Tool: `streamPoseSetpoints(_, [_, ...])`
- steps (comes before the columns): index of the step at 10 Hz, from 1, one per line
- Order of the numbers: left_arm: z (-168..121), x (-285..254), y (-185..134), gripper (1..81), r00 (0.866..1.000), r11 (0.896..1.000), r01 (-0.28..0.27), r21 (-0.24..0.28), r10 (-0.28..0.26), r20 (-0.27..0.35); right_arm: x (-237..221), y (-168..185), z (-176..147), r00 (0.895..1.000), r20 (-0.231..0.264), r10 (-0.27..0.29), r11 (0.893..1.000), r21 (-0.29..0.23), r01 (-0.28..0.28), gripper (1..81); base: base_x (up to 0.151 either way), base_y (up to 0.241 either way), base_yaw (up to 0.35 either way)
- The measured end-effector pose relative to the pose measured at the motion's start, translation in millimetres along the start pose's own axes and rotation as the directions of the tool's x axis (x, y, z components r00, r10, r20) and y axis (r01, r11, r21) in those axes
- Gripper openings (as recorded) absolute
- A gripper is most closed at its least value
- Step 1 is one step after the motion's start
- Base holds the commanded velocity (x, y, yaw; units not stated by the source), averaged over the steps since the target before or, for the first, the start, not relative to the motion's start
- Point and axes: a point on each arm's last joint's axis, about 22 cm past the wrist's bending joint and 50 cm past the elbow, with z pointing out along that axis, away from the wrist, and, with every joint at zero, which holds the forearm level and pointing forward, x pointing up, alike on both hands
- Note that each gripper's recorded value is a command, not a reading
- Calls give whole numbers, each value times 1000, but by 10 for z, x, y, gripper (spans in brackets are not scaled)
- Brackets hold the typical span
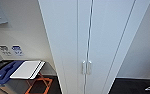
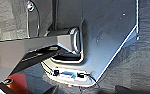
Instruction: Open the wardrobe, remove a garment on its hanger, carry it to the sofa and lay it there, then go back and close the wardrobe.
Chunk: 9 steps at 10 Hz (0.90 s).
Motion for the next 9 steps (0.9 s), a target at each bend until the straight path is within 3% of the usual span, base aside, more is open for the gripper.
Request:
streamPoseSetpoints(2, [0, 0, 0, 811, 1000, 1000, 0, 0, 0, 0, 1, 2, -1, 1000, 0, 0, 1000, 0, 0, 811, 0, 0, 0])
streamPoseSetpoints(9, [13, -11, 23, 811, 1000, 1000, -1, -3, 1, 0, -18, 6, 1, 1000, -4, 0, 1000, -1, 0, 811, 78, 0, 0])
